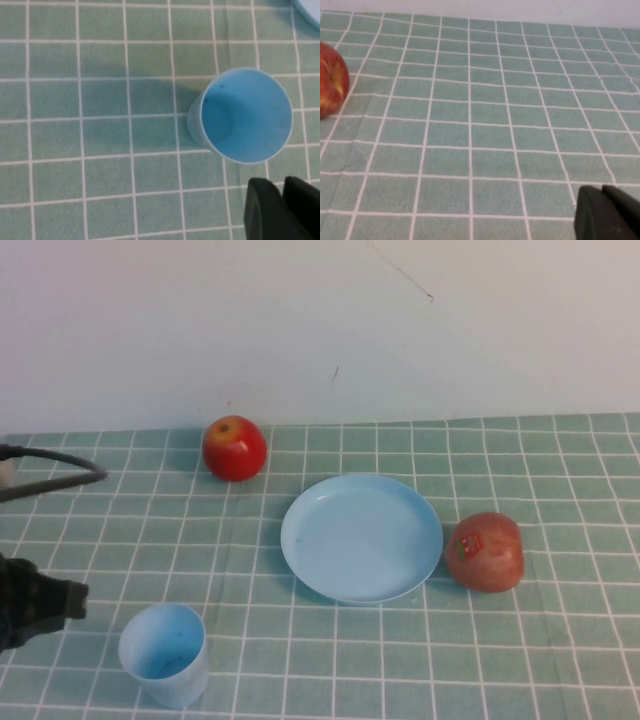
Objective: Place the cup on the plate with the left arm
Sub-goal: Pick up the cup from the table
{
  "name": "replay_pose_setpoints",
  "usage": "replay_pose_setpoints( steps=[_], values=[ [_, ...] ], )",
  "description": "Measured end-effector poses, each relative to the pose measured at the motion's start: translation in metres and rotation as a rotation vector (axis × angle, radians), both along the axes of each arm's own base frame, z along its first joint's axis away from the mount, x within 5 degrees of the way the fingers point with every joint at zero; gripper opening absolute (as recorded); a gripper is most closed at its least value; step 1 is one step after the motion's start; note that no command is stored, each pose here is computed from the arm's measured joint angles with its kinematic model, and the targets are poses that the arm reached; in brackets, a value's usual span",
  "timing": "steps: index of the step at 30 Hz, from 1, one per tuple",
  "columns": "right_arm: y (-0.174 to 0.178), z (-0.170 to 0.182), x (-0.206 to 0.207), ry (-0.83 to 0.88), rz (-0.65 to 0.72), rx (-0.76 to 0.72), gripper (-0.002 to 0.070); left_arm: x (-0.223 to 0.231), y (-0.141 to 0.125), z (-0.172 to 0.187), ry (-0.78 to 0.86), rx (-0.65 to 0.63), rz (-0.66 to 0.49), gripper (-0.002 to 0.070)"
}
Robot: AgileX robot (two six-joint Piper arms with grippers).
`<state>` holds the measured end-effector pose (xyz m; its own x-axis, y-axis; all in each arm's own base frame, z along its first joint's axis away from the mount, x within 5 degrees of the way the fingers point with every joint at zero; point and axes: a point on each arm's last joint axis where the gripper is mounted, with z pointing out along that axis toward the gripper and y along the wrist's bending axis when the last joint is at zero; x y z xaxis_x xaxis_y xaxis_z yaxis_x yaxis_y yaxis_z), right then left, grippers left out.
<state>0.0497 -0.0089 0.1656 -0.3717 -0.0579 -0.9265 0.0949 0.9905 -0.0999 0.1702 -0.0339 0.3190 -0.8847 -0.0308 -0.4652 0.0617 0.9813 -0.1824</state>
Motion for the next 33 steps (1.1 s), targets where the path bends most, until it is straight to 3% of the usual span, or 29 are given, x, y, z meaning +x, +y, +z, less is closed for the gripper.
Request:
replay_pose_setpoints(
  steps=[3, 8, 12, 18, 27, 30, 33],
  values=[
    [0.000, 0.000, 0.000, 0.000, 0.000, 0.000, -0.0002, 0.022, -0.003, -0.013, 0.086, 0.020, -0.018, 0.0140],
    [0.000, 0.001, 0.000, -0.002, 0.000, 0.000, -0.0002, 0.052, -0.007, -0.038, 0.209, 0.041, -0.033, 0.0426],
    [0.000, 0.001, 0.000, -0.002, 0.000, 0.000, -0.0002, 0.072, -0.010, -0.058, 0.281, 0.044, -0.038, 0.0514],
    [0.000, 0.000, 0.000, 0.000, 0.000, 0.000, -0.0002, 0.098, -0.014, -0.085, 0.301, 0.035, -0.042, 0.0481],
    [0.000, 0.000, 0.000, 0.000, 0.000, 0.000, -0.0002, 0.119, -0.022, -0.128, 0.371, -0.002, -0.070, 0.0357],
    [0.000, 0.000, 0.000, 0.000, 0.000, 0.000, -0.0002, 0.122, -0.022, -0.137, 0.392, 0.001, -0.076, 0.0265],
    [0.000, 0.000, 0.000, 0.000, 0.000, 0.000, -0.0002, 0.123, -0.023, -0.138, 0.386, -0.002, -0.098, 0.0090]
  ],
)
